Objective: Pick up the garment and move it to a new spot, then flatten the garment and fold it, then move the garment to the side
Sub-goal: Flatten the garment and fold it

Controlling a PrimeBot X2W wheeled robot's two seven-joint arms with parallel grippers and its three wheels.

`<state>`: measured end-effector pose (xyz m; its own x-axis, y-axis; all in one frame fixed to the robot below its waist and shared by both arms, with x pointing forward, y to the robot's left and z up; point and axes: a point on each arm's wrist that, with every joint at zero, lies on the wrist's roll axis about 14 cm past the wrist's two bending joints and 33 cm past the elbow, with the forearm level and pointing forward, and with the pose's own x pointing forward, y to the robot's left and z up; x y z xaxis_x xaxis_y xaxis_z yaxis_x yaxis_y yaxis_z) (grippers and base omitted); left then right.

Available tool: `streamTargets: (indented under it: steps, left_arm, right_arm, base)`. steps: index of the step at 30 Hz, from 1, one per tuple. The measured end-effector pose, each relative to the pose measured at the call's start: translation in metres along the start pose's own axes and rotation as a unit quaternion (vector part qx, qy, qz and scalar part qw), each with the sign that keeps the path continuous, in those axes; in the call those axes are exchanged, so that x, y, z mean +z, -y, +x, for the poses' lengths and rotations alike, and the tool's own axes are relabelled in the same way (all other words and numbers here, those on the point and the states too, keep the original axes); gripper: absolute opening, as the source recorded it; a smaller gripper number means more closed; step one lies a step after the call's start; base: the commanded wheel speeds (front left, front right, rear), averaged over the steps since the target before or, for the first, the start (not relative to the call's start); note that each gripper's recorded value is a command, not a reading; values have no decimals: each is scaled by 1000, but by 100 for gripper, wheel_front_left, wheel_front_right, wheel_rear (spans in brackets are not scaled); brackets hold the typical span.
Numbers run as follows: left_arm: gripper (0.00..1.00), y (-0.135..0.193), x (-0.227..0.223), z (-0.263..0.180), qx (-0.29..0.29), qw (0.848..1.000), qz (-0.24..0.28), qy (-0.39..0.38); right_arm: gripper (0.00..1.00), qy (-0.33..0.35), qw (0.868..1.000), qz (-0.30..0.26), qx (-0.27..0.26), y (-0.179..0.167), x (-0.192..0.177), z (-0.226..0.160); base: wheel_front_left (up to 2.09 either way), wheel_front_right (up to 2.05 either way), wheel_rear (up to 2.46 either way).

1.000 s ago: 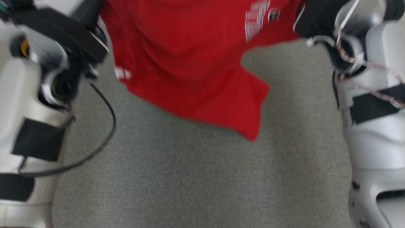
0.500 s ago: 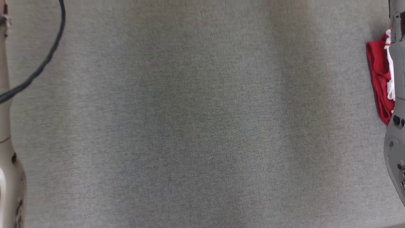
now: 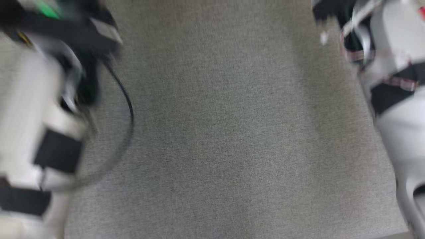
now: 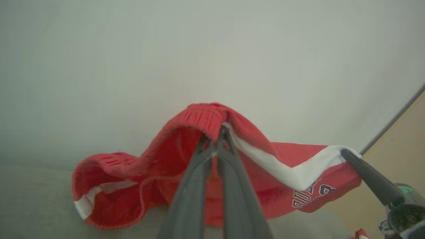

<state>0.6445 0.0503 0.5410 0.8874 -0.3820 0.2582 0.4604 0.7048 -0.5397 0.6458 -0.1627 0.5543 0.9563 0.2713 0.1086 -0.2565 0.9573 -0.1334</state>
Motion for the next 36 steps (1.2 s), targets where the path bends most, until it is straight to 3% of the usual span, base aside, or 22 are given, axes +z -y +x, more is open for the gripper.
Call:
streamTargets:
  steps: [9, 13, 20, 22, 27, 36]
  left_arm:
    - [0, 20, -34, -89, -4, 997, 4, -73]
    - [0, 29, -44, -130, 4, 994, 21, -107]
    - [0, 33, -60, -193, 53, 985, 49, -157]
    - [0, 33, -66, -216, 67, 978, 66, -188]
    - [0, 32, -71, -245, 93, 969, 75, -218]
    - [0, 39, -90, -318, 108, 940, 91, -310]
  right_arm:
    - [0, -55, 995, 85, 0, -13, -22, -80]
    - [0, -91, 991, 95, -13, -12, -28, -131]
    - [0, -195, 974, 110, -9, -38, -41, -212]
    - [0, -248, 962, 117, -4, -49, -46, -242]
    - [0, -299, 945, 130, 4, -64, -48, -275]
    - [0, -434, 881, 183, 37, -112, -68, -360]
  base:
    - [0, 0, 0]
    - [0, 0, 0]
    - [0, 0, 0]
    - [0, 0, 0]
    - [0, 0, 0]
    - [0, 0, 0]
